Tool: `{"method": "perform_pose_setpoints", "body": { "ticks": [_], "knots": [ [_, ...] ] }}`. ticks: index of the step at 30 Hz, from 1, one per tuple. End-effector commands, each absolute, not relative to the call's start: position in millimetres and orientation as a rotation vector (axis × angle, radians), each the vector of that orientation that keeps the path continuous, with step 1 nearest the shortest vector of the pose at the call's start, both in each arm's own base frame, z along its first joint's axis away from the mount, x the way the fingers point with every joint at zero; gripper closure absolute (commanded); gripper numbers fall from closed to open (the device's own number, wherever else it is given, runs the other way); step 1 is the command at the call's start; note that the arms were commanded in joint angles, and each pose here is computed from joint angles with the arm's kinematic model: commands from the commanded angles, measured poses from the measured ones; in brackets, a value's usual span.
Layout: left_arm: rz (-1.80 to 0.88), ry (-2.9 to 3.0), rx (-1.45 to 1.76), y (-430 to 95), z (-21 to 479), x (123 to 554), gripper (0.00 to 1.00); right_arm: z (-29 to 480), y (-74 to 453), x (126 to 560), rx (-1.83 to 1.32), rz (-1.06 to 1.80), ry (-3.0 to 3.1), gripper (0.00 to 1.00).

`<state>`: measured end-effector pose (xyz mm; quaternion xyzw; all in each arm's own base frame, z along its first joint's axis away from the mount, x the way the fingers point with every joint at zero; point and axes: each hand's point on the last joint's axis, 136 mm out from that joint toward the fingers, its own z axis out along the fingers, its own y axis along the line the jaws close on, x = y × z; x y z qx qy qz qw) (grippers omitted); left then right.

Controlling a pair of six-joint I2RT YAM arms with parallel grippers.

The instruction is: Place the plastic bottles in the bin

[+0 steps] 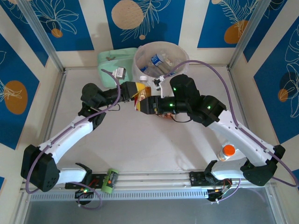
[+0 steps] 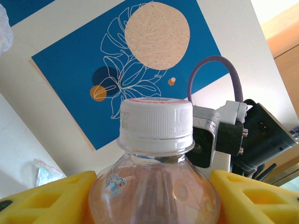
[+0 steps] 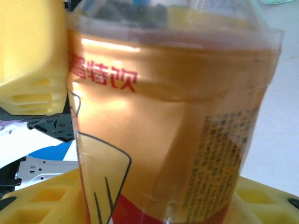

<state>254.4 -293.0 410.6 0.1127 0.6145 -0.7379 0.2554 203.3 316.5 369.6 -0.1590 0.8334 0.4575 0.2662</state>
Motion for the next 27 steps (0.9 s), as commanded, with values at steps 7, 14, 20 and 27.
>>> {"method": "perform_pose_setpoints", "body": {
  "ticks": [7,14,20,27],
  "knots": [
    [-1.945,1.595,0.388,-293.2,434.1,254.7,0.45,374.8,307.5,206.4,-0.389,1.223,2.233,0.24],
    [-1.720,1.634,0.308,-278.1,452.1,294.3,0.45,376.5,254.9,219.4,-0.206,1.080,2.225,0.04],
    [-1.243,1.760,0.121,-256.3,466.4,370.3,0.50,366.5,202.7,222.1,-0.032,1.011,2.240,0.04],
    [-1.082,1.776,0.177,-280.2,482.6,445.4,0.52,341.9,181.4,211.8,0.069,0.998,2.273,0.05]
  ]
}}
